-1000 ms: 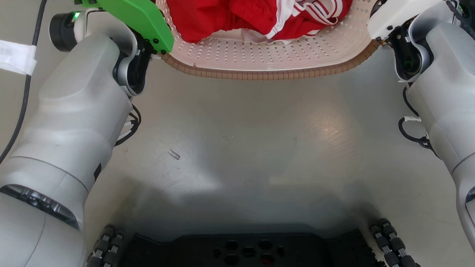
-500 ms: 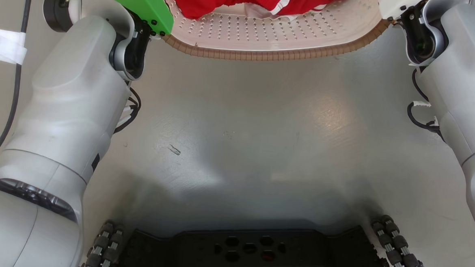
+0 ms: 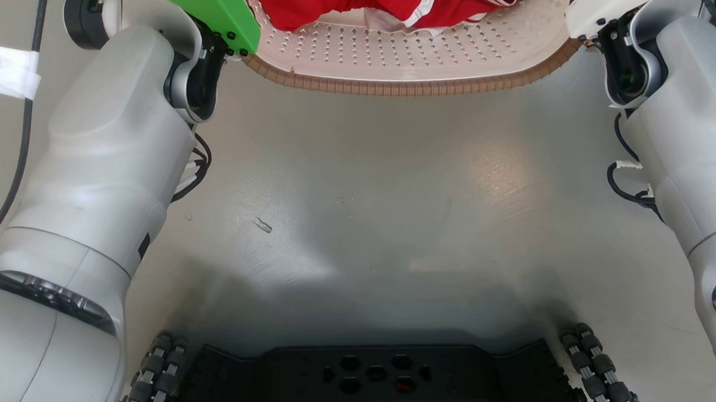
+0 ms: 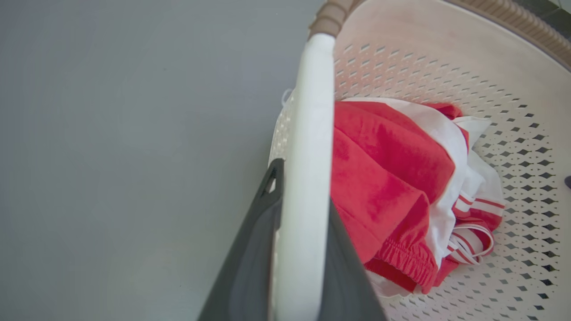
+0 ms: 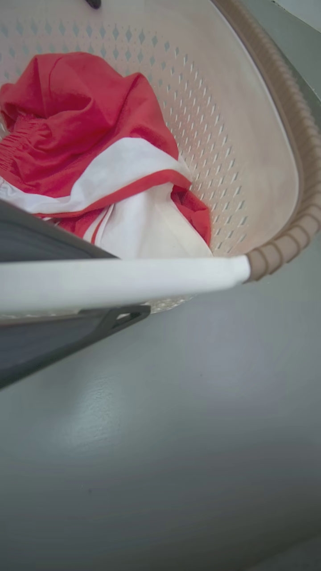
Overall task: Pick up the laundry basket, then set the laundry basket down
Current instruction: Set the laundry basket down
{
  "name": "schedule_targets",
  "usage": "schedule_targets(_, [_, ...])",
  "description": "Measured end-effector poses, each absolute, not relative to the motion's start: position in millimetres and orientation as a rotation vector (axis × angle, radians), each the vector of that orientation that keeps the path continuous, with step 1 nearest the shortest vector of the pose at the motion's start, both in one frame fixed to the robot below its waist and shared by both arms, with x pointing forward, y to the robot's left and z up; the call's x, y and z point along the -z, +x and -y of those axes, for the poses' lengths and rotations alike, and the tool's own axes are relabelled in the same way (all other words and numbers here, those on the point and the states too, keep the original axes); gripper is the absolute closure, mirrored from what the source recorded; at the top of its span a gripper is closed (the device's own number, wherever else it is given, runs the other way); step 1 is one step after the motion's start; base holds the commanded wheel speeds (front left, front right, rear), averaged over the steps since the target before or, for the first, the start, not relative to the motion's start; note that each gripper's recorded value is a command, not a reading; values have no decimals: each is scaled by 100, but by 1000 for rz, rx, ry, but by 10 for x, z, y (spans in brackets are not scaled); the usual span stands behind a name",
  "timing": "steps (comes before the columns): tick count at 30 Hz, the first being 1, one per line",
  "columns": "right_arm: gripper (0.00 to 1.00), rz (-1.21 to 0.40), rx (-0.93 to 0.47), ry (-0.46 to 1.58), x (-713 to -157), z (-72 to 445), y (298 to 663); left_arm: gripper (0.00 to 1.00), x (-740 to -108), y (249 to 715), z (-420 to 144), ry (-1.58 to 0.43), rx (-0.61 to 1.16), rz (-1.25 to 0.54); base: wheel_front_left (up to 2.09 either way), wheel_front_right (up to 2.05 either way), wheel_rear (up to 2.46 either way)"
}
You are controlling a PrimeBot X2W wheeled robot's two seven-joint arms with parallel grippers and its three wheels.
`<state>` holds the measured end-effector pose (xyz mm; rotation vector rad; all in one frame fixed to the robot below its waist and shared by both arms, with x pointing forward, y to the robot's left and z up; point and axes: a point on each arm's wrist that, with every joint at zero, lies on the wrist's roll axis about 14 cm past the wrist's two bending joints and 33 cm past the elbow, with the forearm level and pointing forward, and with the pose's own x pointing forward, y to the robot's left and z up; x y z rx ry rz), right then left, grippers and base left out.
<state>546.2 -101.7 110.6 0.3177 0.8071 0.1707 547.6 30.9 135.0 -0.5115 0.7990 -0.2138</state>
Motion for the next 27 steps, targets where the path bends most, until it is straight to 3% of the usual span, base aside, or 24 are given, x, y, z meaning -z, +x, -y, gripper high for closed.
schedule_targets(14, [100,-829,-172,304,-1062,1013,5370,100,-1304,5385,-311,-513,213,-818,0,0,0])
schedule_targets(15, [80,-828,-172,305,-1063,1011,5371,100,-1305,5386,-312,-512,213,-817,0,0,0])
schedule_targets(16, [76,-828,-171,306,-1064,1010,5373,100,-1306,5388,-313,-513,213,-817,0,0,0])
schedule_targets(17, [73,-827,-170,309,-1066,1007,5375,91,-1306,5388,-314,-513,212,-817,0,0,0])
schedule_targets(18, [58,-827,-168,310,-1067,1007,5377,63,-1307,5391,-318,-514,211,-816,0,0,0])
schedule_targets(19, [0,-828,-163,310,-1063,1024,5375,0,-1317,5406,-325,-518,208,-810,0,0,0])
schedule_targets(27, [0,-822,-144,309,-1074,1090,5400,0,-1335,5425,-341,-523,205,-803,0,0,0])
